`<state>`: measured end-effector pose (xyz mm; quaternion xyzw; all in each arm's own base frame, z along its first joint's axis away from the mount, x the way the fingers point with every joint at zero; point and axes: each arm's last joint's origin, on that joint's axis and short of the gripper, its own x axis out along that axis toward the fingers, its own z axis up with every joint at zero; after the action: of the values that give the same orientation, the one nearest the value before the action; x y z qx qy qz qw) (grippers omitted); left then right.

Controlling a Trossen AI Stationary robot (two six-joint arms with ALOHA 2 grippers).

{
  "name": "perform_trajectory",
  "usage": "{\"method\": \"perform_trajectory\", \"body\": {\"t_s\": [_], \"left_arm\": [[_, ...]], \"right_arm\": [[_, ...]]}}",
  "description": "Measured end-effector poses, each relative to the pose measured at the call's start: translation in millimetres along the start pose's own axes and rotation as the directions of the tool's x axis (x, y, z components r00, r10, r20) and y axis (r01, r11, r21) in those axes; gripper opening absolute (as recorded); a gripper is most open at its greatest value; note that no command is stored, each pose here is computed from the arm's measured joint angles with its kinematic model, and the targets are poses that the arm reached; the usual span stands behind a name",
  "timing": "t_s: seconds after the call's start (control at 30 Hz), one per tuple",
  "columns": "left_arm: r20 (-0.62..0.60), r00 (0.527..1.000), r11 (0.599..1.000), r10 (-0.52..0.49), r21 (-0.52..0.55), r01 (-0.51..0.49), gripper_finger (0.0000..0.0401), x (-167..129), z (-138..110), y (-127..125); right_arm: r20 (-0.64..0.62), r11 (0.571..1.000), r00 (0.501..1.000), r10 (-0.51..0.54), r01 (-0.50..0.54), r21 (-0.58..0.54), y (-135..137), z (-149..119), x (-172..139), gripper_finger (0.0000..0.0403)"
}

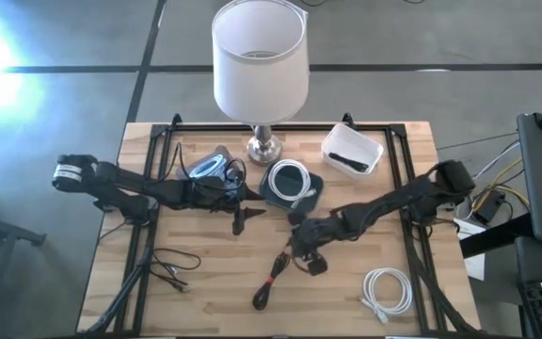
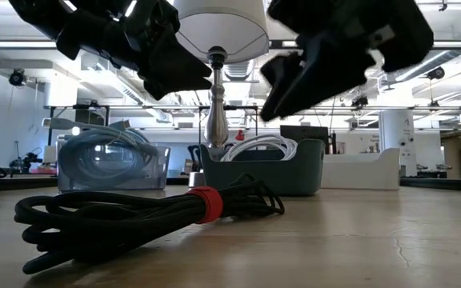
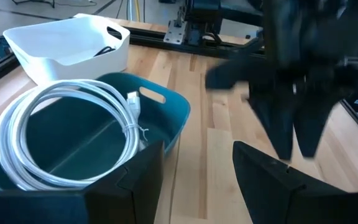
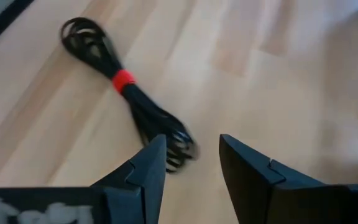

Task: Pick & Place USB Port
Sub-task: Put the right black charger cable into the white bin

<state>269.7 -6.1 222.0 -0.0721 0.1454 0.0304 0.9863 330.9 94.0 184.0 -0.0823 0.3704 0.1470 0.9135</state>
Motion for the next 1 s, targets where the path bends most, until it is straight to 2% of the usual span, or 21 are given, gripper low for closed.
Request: {"method": "perform_trajectory", "body": {"t_s": [0.13, 0.5, 0.7, 1.0], "left_arm": [[0.0, 1.0, 1.0, -0.002, -0.001, 0.002, 0.0195, 0, 0, -1], [-0.012, 1.0, 1.0, -0.003, -0.002, 0.003, 0.0195, 0, -2, -1], [-0.022, 1.0, 1.0, -0.002, 0.001, 0.002, 0.0195, 0, -3, -1], [-0.03, 1.0, 1.0, 0.0, 0.002, 0.0, 0.0195, 0, -4, -1]], "right_arm": [[-0.009, 0.997, 0.997, 0.073, -0.073, 0.001, 2, -4, 28, 0.0136], [-0.111, 0.994, 0.99, 0.082, -0.089, -0.058, 1, -6, 81, 0.0123], [-0.244, 0.995, 0.966, 0.089, -0.098, -0.026, 1, -10, 83, 0.0111], [-0.332, 0.995, 0.938, 0.096, -0.076, 0.071, 3, -14, 76, 0.0068]]}}
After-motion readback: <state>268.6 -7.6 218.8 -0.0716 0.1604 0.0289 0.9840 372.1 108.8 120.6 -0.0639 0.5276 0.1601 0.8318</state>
